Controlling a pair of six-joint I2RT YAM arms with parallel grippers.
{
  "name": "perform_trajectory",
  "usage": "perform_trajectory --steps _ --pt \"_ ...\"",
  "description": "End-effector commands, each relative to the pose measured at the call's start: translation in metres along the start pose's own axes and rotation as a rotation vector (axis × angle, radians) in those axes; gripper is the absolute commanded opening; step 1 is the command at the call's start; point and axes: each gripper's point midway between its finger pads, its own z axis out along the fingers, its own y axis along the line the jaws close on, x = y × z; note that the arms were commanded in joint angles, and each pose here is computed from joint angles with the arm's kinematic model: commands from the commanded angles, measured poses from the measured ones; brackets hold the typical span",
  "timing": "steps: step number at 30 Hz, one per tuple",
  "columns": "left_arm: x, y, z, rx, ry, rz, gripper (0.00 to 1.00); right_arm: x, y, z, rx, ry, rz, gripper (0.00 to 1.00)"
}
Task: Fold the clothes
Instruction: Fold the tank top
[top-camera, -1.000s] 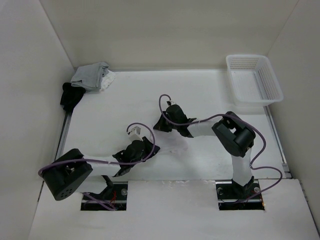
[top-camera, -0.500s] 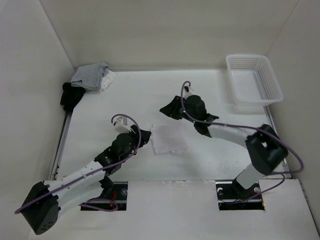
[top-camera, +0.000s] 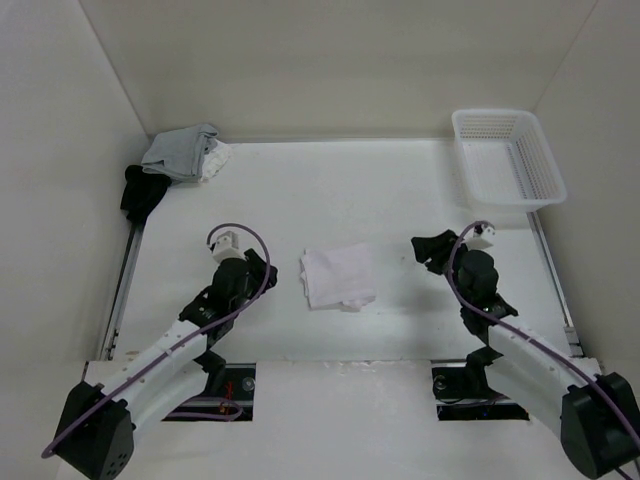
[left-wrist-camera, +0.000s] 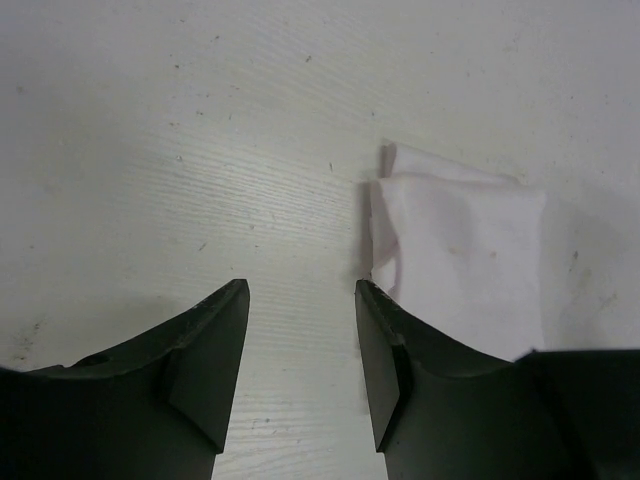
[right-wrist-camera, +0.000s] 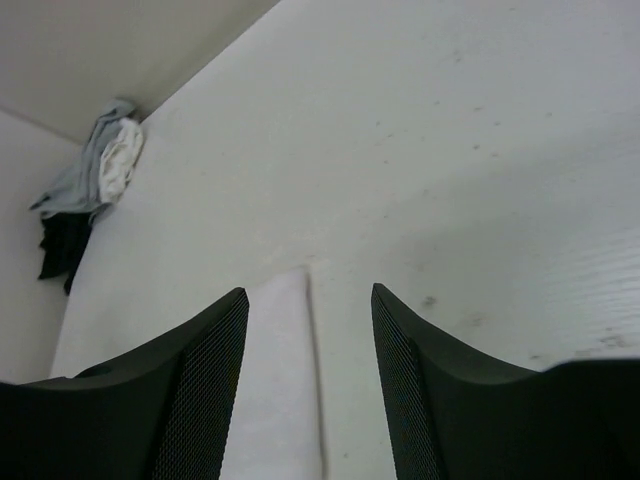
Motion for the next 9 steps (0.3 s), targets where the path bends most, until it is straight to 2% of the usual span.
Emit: perform_trajectory --steps 1,9 --pt "-0.014 -0.017 -0.002 0.049 -0.008 0.004 0.45 -0.023 -0.014 -0.001 0.05 -0.12 0.002 0.58" --pt "-0.006 -0.019 0.005 0.048 0.025 0.026 0.46 -0.01 -0.032 0.006 0.095 -0.089 0.001 0.58"
